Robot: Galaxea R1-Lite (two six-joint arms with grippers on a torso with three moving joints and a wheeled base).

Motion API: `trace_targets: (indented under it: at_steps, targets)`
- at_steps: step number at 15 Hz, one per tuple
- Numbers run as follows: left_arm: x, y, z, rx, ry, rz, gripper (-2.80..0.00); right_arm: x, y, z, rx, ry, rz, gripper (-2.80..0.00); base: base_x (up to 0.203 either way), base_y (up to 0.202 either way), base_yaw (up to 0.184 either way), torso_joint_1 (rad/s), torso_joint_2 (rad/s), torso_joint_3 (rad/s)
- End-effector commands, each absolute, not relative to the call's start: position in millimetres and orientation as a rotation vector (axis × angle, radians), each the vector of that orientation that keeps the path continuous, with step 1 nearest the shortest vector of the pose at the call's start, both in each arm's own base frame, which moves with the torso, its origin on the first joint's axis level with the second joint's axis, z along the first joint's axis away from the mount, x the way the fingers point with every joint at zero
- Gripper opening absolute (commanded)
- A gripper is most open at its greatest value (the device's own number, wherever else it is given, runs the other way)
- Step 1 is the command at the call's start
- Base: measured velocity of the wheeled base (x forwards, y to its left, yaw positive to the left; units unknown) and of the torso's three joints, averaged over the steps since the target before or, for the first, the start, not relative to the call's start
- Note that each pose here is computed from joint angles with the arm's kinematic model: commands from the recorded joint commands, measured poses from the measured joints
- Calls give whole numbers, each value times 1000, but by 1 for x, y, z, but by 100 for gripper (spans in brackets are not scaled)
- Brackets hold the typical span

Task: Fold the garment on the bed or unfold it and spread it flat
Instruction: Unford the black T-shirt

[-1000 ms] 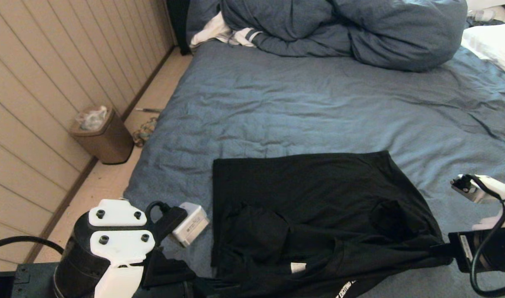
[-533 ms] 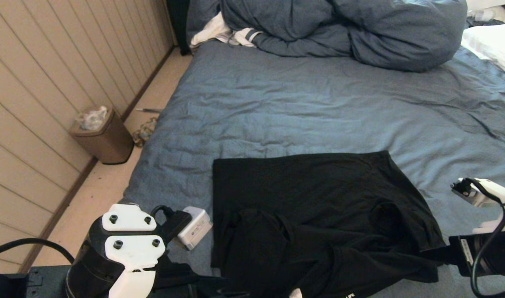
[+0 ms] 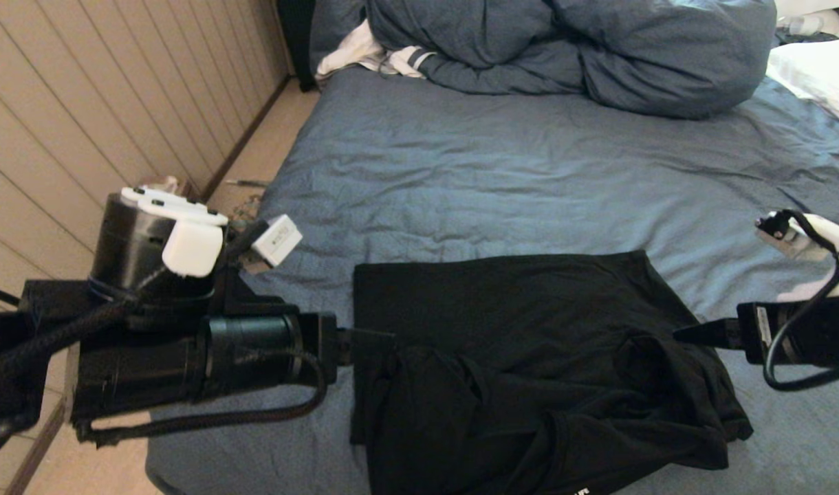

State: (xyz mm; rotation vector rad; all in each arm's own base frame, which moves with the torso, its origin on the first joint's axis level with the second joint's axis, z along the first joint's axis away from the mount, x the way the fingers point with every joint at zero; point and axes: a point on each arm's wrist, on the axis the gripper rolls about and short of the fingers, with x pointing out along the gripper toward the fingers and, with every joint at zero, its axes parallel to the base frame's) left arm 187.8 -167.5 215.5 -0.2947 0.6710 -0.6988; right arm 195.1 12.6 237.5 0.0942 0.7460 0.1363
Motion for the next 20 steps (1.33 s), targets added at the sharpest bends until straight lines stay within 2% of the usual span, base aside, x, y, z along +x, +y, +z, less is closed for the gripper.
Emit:
trace_targets:
  at_steps: [1, 4, 7, 8, 9, 12, 16, 17, 18, 20]
  targets:
    - [222, -164, 215, -287, 745, -630, 0, 227, 11, 243, 110, 750, 120, 0, 0, 0, 0, 0, 0, 0]
    - [242, -165, 188, -62, 770, -628, 0, 262, 1, 243, 142, 753, 71, 0, 0, 0, 0, 0, 0, 0]
    - [268, -162, 202, -73, 702, -585, 0, 285, -12, 243, 156, 749, 33, 0, 0, 0, 0, 0, 0, 0]
    - [277, -162, 207, -80, 693, -570, 0, 293, -15, 238, 157, 762, 22, -280, 0, 0, 0, 0, 0, 0]
    - [285, -162, 211, -85, 693, -559, -280, 301, -19, 236, 160, 766, 10, -280, 0, 0, 0, 0, 0, 0]
    - [309, -170, 221, -113, 680, -543, -280, 322, -33, 230, 167, 769, -22, -280, 0, 0, 0, 0, 0, 0]
    - [338, -180, 213, -122, 679, -522, -280, 344, -42, 222, 163, 775, -37, -280, 0, 0, 0, 0, 0, 0]
    - [342, -179, 210, -120, 682, -515, -280, 349, -43, 220, 162, 777, -39, 0, 0, 0, 0, 0, 0, 0]
    - [346, -179, 207, -120, 687, -508, 0, 353, -43, 219, 158, 772, -38, 0, 0, 0, 0, 0, 0, 0]
    - [355, -178, 203, -124, 686, -496, 0, 361, -44, 221, 148, 748, -30, 0, 0, 0, 0, 0, 0, 0]
